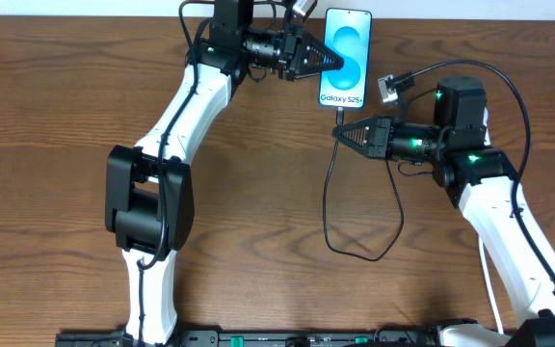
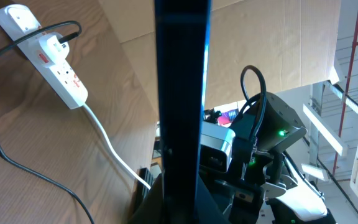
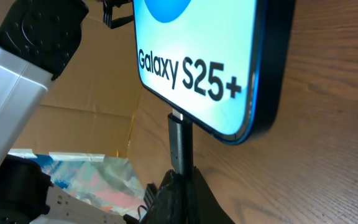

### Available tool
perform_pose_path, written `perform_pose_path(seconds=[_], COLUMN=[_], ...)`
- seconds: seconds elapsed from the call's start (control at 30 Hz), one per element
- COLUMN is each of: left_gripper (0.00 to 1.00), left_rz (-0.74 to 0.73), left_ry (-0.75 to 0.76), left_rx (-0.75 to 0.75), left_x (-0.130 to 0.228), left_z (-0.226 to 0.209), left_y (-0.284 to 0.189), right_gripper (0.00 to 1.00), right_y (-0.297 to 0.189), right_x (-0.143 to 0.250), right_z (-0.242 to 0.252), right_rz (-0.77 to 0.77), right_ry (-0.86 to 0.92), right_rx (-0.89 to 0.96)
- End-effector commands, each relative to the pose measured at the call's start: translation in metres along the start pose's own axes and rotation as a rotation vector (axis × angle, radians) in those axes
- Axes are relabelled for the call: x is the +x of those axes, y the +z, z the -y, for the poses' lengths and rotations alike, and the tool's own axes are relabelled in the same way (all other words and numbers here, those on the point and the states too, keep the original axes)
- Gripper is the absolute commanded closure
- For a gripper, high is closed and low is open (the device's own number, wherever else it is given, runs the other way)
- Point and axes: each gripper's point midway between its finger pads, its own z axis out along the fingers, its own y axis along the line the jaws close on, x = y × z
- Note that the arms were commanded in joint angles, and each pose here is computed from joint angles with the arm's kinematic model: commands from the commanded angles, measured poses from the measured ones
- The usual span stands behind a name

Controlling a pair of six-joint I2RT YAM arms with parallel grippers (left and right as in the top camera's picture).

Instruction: Plug charger to phone and switch on socket

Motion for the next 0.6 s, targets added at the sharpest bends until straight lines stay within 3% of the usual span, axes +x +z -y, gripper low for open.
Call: perform_pose_path(seconds=[0.0, 0.57], left_gripper=[0.93, 0.93], left_rz=[-0.032, -0.032], left_ry=[0.083, 0.082], left_rx=[0.036, 0.035], left_x=[0.002, 0.002], left_z=[0.04, 0.04], left_y=[-0.001, -0.001], right_gripper=[0.99, 0.99], right_y=[0.0, -0.001], right_x=[-0.007, -0.019], right_z=[-0.009, -0.008], right_rz=[0.006, 0.058], right_ry=[-0.023, -0.012], right_rx=[-0.017, 0.002])
